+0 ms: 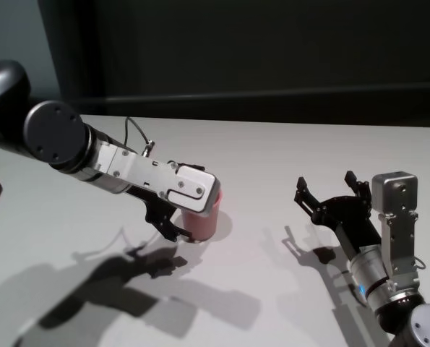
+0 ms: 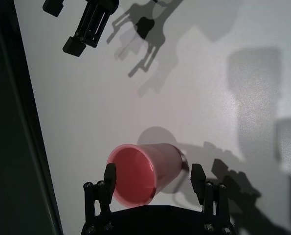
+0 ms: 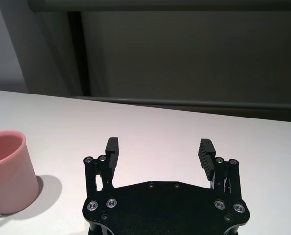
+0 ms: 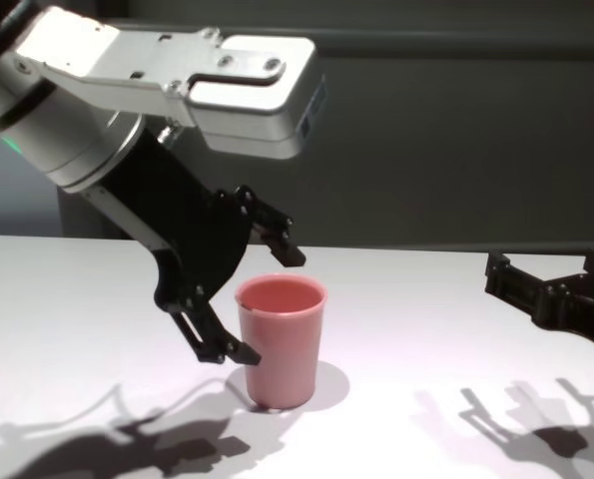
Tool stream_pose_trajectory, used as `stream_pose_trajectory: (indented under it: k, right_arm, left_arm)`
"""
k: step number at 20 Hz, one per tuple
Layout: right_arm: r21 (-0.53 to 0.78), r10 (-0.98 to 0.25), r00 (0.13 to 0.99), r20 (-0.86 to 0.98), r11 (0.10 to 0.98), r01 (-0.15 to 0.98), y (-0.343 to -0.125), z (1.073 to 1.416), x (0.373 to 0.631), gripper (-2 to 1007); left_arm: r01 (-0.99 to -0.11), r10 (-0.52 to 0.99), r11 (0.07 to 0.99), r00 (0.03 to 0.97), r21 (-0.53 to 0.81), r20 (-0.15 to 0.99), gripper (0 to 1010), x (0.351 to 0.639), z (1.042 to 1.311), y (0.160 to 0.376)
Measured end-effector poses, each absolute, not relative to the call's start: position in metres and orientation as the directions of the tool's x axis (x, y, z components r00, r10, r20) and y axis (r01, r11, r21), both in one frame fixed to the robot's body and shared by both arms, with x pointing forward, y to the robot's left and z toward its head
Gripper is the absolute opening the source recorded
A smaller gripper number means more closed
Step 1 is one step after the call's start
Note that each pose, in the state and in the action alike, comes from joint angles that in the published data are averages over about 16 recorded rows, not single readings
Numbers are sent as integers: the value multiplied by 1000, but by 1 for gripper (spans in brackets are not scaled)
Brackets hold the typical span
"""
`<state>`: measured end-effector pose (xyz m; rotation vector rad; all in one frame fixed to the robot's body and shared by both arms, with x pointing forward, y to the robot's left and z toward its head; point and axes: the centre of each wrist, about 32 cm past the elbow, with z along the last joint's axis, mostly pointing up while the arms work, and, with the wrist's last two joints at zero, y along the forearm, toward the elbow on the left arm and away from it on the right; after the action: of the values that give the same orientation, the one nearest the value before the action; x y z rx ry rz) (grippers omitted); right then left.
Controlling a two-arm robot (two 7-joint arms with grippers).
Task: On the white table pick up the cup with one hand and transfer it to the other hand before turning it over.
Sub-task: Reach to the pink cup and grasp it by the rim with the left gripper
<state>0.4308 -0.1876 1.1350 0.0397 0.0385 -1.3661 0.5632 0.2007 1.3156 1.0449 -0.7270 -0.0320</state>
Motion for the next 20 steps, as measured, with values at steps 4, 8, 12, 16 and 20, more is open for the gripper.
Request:
stream_pose_trajectory:
  k: [4, 8, 12, 16, 20]
  right_arm:
    - [6, -978, 203, -51, 203, 979, -188, 1135, 431, 1000]
    - [6, -978, 203, -51, 203, 979, -188, 1135, 431, 1000]
    - [6, -978, 203, -51, 203, 979, -188, 1135, 431, 1000]
    - [6, -978, 203, -51, 203, 979, -188, 1135, 431, 1001]
    - [6, -978, 203, -51, 203, 979, -188, 1135, 431, 1001]
  left_arm:
    - [-292, -386, 507, 765, 811, 516, 1001, 569, 1315, 194]
    - [-280, -409, 489, 764, 826, 500, 1001, 575, 1313, 190]
    - [-269, -424, 471, 765, 840, 484, 1001, 581, 1310, 187]
    - [-259, -437, 455, 769, 852, 467, 1001, 586, 1306, 186]
    - [-250, -447, 441, 772, 862, 452, 1001, 591, 1302, 185]
